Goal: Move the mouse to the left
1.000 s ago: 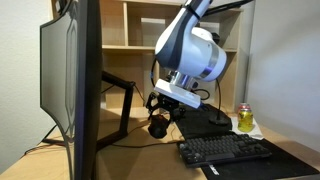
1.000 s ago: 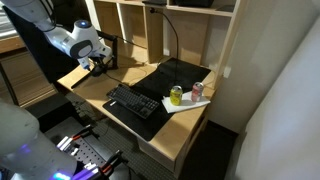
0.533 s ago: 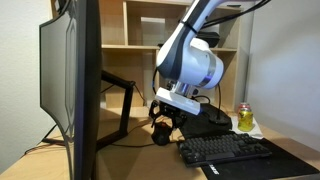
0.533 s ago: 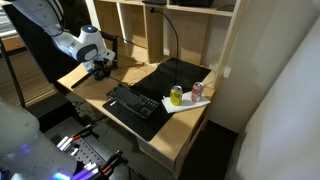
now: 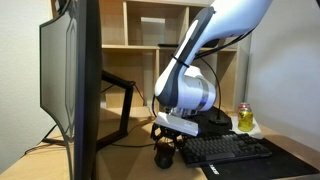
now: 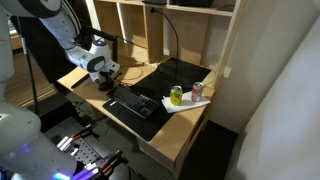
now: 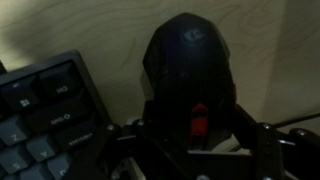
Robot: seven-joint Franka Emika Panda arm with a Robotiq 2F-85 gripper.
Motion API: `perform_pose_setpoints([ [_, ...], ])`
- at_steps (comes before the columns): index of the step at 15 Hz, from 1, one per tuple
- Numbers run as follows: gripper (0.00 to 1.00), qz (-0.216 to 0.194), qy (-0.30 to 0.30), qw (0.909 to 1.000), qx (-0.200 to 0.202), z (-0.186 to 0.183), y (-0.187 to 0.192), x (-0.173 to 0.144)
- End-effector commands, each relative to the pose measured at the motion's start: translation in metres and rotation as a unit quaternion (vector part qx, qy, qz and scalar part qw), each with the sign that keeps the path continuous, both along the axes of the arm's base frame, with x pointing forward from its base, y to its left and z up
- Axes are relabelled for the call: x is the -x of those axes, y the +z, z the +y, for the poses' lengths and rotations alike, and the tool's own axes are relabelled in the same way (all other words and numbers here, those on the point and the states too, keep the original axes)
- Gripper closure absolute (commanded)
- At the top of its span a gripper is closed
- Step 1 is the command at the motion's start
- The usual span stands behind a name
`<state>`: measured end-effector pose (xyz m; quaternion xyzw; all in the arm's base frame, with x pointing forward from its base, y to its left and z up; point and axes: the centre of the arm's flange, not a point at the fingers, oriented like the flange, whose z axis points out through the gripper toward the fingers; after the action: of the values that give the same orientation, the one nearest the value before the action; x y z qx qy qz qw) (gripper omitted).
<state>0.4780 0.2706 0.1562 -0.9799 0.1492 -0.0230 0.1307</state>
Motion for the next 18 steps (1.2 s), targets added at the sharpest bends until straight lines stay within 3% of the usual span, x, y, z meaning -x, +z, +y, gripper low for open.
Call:
perform_pose_setpoints([
  [1, 0.50, 0.021, 0.010, 0.9995, 0.022, 0.013, -0.004, -0.008],
  [5, 0.50, 0.038, 0.023, 0.9982, 0.040, 0.018, -0.002, -0.010],
  [6, 0.06, 0.042, 0.031, 0.9980, 0.035, 0.019, 0.004, -0.011],
  [10, 0.00, 0.017, 0.042, 0.9989, -0.010, 0.018, 0.052, -0.012],
  [14, 0.00, 0.046, 0.033, 0.9983, -0.008, -0.005, 0.124, 0.005],
  [17, 0.00, 0.101, 0.015, 0.9948, -0.005, -0.032, 0.169, 0.020],
  [18, 0.00, 0.073, 0.027, 0.9969, -0.005, -0.009, 0.138, 0.000],
])
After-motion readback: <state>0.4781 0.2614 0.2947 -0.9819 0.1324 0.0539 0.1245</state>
